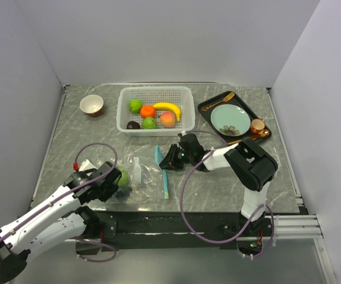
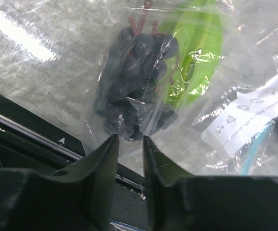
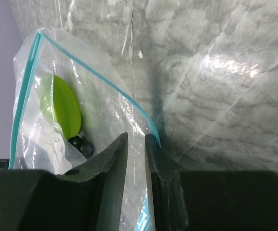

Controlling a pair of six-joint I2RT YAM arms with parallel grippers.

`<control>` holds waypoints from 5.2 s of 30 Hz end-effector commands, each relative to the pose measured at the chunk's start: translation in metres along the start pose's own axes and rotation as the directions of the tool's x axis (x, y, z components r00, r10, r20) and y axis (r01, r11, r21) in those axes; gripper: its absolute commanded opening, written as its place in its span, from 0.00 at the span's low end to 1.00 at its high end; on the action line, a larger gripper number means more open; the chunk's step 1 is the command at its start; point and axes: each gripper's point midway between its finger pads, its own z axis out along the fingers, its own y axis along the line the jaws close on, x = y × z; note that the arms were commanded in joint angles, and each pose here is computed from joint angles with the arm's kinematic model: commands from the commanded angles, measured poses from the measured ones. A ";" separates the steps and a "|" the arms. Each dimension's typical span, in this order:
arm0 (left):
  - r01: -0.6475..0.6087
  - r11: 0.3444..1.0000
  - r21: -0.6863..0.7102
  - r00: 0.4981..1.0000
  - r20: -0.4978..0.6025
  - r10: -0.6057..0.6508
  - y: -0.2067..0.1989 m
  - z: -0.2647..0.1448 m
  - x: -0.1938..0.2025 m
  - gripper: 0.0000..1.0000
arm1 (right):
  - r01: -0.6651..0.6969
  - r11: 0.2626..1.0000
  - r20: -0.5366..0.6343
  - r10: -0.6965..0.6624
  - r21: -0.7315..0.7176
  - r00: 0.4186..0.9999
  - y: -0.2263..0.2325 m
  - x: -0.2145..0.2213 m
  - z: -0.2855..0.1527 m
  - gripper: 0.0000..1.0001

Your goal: Open the zip-top bag and remove the fake food

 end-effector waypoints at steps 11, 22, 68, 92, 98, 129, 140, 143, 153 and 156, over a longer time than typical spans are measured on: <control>-0.042 0.987 0.155 0.998 0.044 0.036 -0.039 -0.023 -0.016 0.01 | 0.069 0.989 -0.039 -0.075 -0.129 0.996 0.043 0.021 0.009 0.29; -0.066 0.976 0.209 0.992 0.116 0.042 -0.051 -0.054 -0.041 0.01 | 0.033 0.999 -0.025 -0.033 0.007 0.999 0.009 0.017 0.029 0.29; -0.026 0.980 0.195 0.991 0.135 0.000 -0.104 0.018 -0.064 0.11 | 0.073 0.921 0.012 -0.074 -0.382 0.997 0.091 0.016 0.020 0.44; -0.046 0.989 0.144 0.995 0.091 0.033 -0.104 0.111 -0.048 0.01 | 0.038 0.974 0.038 -0.030 -0.222 0.999 0.073 0.008 0.049 0.49; -0.073 0.983 0.167 0.997 0.045 0.066 -0.109 0.120 -0.036 0.01 | 0.095 0.980 0.066 -0.085 -0.173 0.994 0.074 0.009 0.052 0.61; -0.131 0.957 0.258 0.990 -0.019 0.140 -0.119 0.119 -0.016 0.01 | 0.123 0.988 0.091 -0.114 -0.097 0.989 0.066 0.014 0.056 0.48; -0.069 0.991 0.114 0.997 0.044 0.064 -0.087 0.120 -0.032 0.02 | 0.151 0.988 0.118 -0.146 -0.033 0.982 0.055 0.019 0.018 0.36; -0.056 0.993 0.107 0.997 0.050 0.051 -0.082 0.120 -0.034 0.02 | 0.153 0.988 0.120 -0.150 -0.014 0.981 0.051 0.020 0.006 0.36; -0.058 0.992 0.114 0.997 0.050 0.052 -0.079 0.118 -0.033 0.02 | 0.153 0.987 0.205 -0.159 0.046 0.966 0.032 0.006 -0.035 0.36; -0.058 0.992 0.113 0.997 0.052 0.052 -0.078 0.118 -0.034 0.02 | 0.154 0.986 0.231 -0.165 0.067 0.959 0.030 -0.001 -0.047 0.36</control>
